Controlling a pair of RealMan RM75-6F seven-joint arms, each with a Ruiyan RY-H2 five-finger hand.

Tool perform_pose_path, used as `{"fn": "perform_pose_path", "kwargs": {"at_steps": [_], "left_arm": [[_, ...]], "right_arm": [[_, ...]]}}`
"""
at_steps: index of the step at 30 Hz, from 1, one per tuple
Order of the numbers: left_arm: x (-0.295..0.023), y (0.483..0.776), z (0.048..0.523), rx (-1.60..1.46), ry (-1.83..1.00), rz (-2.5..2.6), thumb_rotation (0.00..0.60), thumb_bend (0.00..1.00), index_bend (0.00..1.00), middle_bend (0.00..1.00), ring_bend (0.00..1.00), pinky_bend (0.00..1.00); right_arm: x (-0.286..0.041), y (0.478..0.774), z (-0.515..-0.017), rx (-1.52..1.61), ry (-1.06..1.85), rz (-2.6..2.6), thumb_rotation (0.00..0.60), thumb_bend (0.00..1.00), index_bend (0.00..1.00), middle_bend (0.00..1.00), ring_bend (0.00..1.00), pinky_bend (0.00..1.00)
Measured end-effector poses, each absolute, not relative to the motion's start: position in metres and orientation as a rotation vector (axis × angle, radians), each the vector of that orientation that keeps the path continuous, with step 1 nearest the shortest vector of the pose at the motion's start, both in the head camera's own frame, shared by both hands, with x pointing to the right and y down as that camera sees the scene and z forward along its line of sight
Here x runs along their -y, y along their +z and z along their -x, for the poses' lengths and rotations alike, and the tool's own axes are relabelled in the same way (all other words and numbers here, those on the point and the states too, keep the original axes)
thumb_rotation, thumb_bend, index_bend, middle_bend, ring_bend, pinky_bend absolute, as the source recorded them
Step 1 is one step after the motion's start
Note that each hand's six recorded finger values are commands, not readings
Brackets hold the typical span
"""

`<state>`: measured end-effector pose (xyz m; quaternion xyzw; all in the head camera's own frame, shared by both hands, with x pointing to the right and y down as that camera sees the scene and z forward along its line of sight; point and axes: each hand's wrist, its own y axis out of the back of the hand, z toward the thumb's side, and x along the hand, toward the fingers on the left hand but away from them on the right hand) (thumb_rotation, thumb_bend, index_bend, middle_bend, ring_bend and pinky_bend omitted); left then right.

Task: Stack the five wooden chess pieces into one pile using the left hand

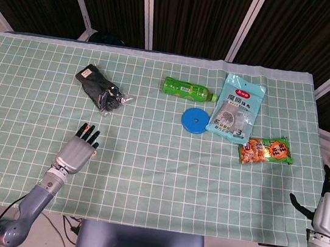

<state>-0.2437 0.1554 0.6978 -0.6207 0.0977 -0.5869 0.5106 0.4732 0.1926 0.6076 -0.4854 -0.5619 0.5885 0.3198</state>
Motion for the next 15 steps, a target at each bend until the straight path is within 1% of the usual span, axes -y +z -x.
{"fn": "perform_pose_path", "kwargs": {"at_steps": [15], "left_arm": [[-0.1564,0.7071,0.2358,-0.243,-1.430,1.481,0.600,0.25,0.40,0.09,0.00,0.06]], "right_arm": [[-0.1910,0.6069,-0.4747,1.482,1.547,1.274,0.600,0.25,0.06,0.00,0.02,0.00]]}}
